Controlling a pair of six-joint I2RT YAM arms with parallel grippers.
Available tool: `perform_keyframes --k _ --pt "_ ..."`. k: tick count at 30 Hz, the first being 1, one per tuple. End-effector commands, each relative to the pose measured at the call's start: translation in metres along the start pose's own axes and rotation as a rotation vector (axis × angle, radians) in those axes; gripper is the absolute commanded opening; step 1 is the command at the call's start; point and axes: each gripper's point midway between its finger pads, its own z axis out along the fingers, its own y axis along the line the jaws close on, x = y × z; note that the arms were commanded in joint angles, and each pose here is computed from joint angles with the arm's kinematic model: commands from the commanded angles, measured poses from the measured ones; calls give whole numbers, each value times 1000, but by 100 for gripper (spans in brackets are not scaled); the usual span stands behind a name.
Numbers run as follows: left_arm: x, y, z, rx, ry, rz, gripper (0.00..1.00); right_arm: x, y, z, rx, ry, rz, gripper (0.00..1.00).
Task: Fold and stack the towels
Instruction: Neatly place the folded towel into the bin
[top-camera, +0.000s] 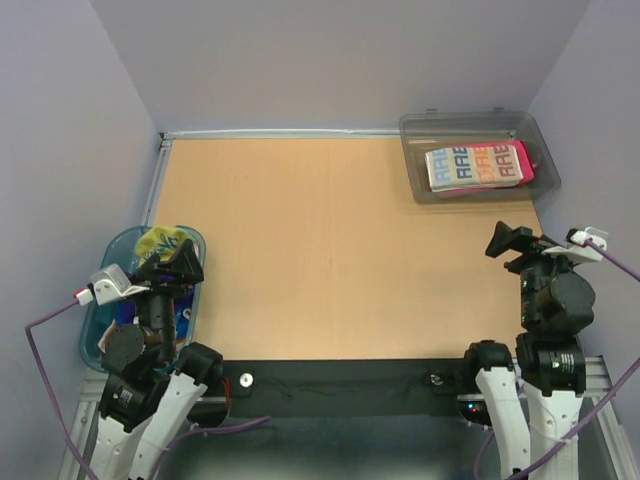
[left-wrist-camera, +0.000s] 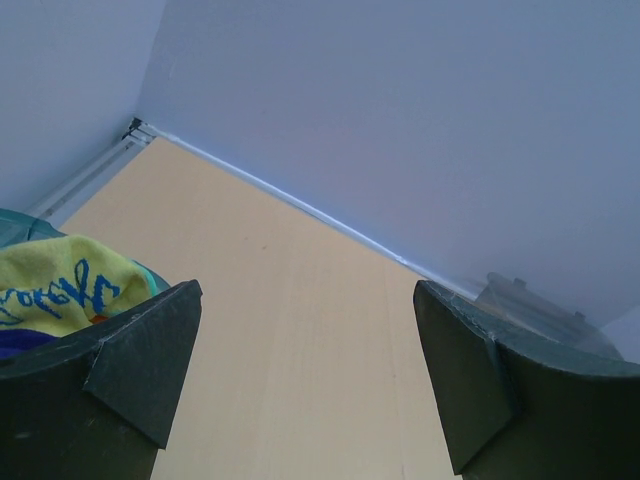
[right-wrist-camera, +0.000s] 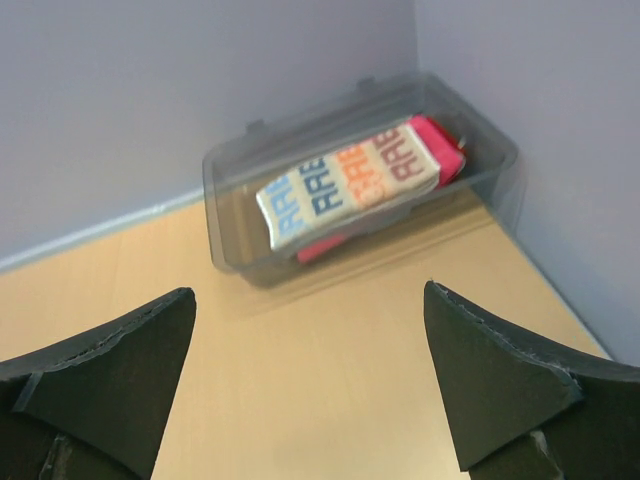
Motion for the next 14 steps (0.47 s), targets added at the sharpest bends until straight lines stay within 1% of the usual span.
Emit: perform_keyframes --k 1,2,6,9,14 --pt "-5 4 1 -17 -28 12 99 4 -7 -11 -1 -64 -33 100" --pt "-5 5 2 -24 -30 16 99 2 -7 -16 -12 -89 -26 100" --pt "-3 7 4 -45 -28 31 99 14 -7 -19 -36 -109 -6 100" --pt "-3 8 6 -54 -31 42 99 11 -7 -23 -42 -136 4 100" --pt "-5 11 8 -75 -41 46 99 12 -3 -23 -67 -139 -1 100"
